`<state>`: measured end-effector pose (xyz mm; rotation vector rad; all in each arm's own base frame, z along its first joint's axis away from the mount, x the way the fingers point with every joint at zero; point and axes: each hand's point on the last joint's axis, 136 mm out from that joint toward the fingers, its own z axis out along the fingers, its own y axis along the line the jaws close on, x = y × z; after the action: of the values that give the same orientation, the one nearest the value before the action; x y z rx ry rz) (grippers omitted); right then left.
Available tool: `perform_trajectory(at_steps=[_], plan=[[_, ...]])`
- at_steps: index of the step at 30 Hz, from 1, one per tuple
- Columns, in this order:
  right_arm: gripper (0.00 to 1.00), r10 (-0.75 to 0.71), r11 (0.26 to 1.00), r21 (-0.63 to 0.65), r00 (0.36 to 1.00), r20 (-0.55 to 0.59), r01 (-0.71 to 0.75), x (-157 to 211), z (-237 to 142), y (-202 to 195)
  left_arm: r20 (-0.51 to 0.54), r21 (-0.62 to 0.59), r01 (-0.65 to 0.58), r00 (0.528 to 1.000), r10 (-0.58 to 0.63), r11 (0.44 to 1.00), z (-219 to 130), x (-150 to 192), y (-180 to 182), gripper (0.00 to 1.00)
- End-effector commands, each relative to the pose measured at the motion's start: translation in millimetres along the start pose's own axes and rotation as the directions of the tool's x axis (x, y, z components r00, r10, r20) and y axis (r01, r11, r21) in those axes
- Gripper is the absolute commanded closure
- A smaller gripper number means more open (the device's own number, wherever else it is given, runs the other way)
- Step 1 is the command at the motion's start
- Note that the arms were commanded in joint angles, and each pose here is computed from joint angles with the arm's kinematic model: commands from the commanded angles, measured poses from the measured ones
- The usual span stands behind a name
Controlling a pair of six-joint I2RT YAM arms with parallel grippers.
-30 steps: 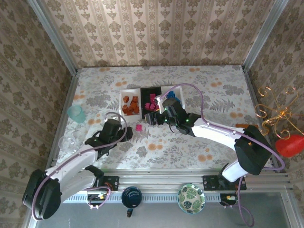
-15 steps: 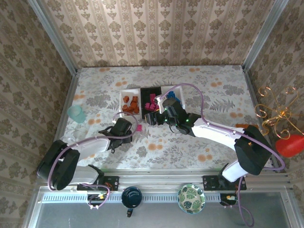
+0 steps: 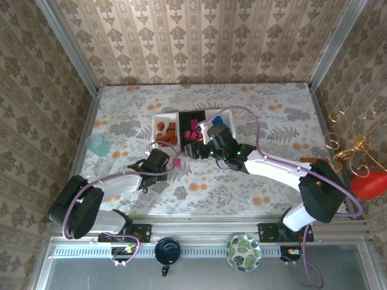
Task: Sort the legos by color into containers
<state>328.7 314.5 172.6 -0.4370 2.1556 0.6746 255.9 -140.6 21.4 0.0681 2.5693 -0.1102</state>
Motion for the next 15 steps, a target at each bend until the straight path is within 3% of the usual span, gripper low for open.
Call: perform_trajectory(at_steps=[1, 9, 15], plan=[[0.29, 0.007, 0.998, 0.061, 0.999, 0.054, -0.011, -11, -19, -13, 0.058, 0.16, -0.048, 0.998, 0.039, 0.986, -21, -26, -47, 0.68], [0.29, 0.031, 0.99, 0.137, 0.995, 0.094, -0.044, -6, -46, -36, 0.166, 0.298, -0.124, 0.983, 0.077, 0.946, -43, -100, -114, 0.69], [0.28, 0.031, 0.987, 0.154, 0.995, 0.099, -0.046, -3, -57, -40, 0.188, 0.312, -0.154, 0.977, 0.098, 0.938, -15, -157, -150, 0.7]])
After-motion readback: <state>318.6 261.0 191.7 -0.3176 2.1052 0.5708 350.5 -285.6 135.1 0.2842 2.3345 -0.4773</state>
